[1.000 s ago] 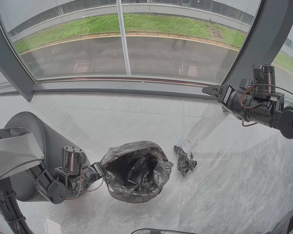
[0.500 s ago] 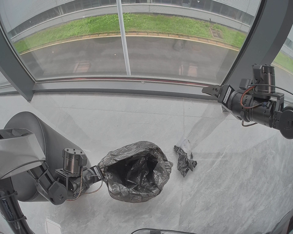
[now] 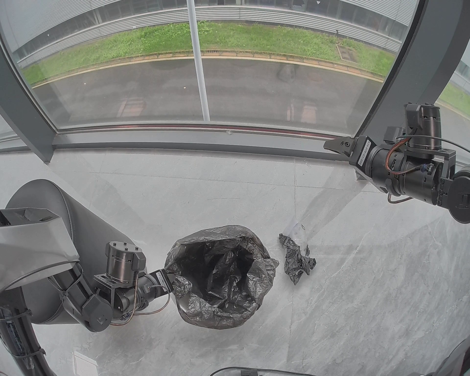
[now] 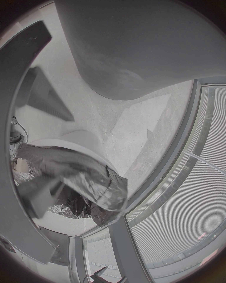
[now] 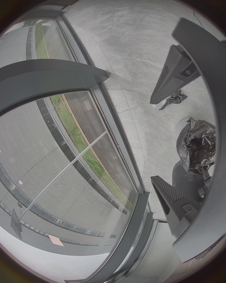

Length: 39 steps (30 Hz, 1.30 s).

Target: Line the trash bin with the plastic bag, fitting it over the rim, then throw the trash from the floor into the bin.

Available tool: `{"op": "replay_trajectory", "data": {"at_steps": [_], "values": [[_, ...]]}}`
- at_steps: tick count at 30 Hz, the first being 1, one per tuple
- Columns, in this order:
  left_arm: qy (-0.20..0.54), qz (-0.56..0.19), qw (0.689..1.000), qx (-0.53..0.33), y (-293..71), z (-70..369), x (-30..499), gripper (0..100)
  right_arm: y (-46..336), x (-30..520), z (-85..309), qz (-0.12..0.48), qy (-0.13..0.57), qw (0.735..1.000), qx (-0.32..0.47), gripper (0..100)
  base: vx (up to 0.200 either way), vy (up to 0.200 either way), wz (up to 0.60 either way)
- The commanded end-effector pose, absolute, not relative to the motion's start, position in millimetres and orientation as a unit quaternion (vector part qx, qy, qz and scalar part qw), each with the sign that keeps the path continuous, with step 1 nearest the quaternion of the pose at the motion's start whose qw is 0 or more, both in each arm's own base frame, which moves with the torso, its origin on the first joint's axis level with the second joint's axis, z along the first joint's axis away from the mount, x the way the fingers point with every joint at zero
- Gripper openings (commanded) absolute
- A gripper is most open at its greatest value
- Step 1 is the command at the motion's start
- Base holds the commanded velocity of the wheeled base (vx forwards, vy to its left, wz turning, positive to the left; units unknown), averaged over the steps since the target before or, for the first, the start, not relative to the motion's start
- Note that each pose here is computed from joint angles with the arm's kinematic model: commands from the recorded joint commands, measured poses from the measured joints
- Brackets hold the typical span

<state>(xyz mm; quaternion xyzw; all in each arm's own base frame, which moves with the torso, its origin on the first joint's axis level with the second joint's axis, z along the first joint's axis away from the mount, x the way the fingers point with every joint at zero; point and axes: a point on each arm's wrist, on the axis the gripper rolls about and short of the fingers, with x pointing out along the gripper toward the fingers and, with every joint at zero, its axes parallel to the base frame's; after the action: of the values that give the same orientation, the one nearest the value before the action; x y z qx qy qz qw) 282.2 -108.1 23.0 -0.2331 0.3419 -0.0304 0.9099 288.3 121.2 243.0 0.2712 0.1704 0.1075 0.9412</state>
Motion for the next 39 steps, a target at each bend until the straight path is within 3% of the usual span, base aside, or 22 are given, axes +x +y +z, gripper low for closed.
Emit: {"op": "replay_trajectory", "data": {"at_steps": [1, 13, 20, 39], "values": [[0.343, -0.03, 0.909, -0.234, -108.3, 21.9, 281.9, 100, 121.5, 288.6, 243.2, 0.108, 0.17, 0.941, 0.271, 100, 0.0, 0.0, 0.0], [0.316, -0.034, 0.917, -0.239, -104.6, 40.4, 276.6, 100, 121.2, 287.8, 243.7, 0.108, 0.169, 0.941, 0.271, 100, 0.0, 0.0, 0.0], [0.272, -0.067, 0.927, -0.25, -120.7, 61.1, 299.8, 100, 121.3, 288.2, 243.2, 0.108, 0.17, 0.941, 0.271, 100, 0.0, 0.0, 0.0], [0.259, -0.072, 0.944, -0.193, -120.4, 49.3, 324.6, 100, 121.6, 290.2, 241.2, 0.106, 0.172, 0.941, 0.271, 100, 0.0, 0.0, 0.0]]}}
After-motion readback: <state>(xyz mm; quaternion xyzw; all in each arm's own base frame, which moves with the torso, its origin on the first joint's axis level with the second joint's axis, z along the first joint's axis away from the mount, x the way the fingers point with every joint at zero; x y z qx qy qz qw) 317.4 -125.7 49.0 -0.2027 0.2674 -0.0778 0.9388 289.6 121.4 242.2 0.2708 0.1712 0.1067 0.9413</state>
